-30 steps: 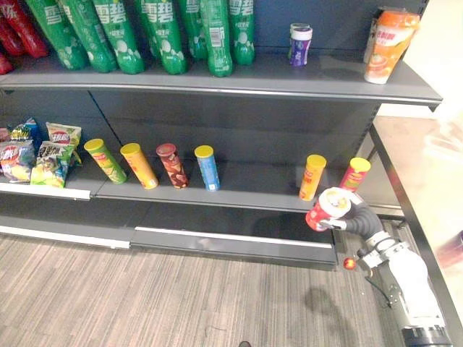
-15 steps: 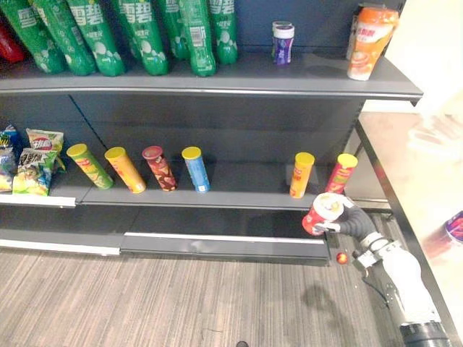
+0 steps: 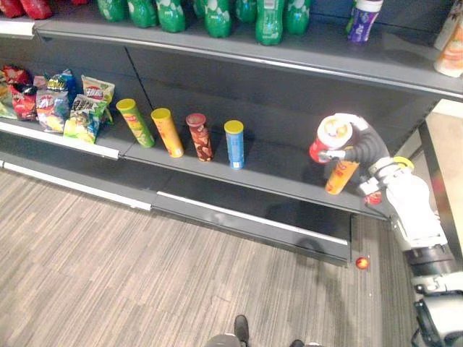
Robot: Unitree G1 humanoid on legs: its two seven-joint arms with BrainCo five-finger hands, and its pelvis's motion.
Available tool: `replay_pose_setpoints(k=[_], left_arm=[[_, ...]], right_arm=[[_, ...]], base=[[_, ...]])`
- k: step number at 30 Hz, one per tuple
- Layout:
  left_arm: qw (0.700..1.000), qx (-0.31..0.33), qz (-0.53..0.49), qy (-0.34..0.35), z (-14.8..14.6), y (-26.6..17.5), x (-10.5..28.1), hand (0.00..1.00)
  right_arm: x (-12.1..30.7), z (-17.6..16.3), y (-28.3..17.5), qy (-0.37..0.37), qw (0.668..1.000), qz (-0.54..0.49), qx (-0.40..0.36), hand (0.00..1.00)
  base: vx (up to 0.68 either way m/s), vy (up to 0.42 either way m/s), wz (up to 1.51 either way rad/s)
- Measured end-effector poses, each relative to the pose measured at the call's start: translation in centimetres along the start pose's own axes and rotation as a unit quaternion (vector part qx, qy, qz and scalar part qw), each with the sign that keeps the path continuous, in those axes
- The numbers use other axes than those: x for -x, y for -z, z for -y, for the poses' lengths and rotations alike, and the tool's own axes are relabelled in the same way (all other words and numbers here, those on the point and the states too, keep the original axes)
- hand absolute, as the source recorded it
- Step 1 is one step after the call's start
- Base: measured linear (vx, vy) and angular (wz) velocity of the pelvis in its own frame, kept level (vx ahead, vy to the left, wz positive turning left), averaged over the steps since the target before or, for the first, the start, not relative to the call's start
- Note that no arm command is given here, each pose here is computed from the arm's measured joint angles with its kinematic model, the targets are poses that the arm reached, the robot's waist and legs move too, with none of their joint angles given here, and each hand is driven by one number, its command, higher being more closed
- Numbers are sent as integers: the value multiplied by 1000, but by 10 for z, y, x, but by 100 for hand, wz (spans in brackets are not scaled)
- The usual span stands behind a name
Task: Put the gum and the chips on the shelf.
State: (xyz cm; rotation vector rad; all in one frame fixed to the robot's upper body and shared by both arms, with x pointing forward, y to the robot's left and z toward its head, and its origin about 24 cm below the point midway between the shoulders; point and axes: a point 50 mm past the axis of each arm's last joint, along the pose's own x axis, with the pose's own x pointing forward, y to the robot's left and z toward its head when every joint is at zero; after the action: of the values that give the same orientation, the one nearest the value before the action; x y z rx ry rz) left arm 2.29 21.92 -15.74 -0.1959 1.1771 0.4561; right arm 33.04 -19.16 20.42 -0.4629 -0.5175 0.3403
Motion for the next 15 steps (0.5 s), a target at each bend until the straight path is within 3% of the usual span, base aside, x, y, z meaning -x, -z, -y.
replay_pose_setpoints(k=[15], left_arm=[[1000,-13,4,6,4,-3,0,0]], right_arm=[[-55,32,-44,30,997,49,49,100]], base=[[-26,0,7]])
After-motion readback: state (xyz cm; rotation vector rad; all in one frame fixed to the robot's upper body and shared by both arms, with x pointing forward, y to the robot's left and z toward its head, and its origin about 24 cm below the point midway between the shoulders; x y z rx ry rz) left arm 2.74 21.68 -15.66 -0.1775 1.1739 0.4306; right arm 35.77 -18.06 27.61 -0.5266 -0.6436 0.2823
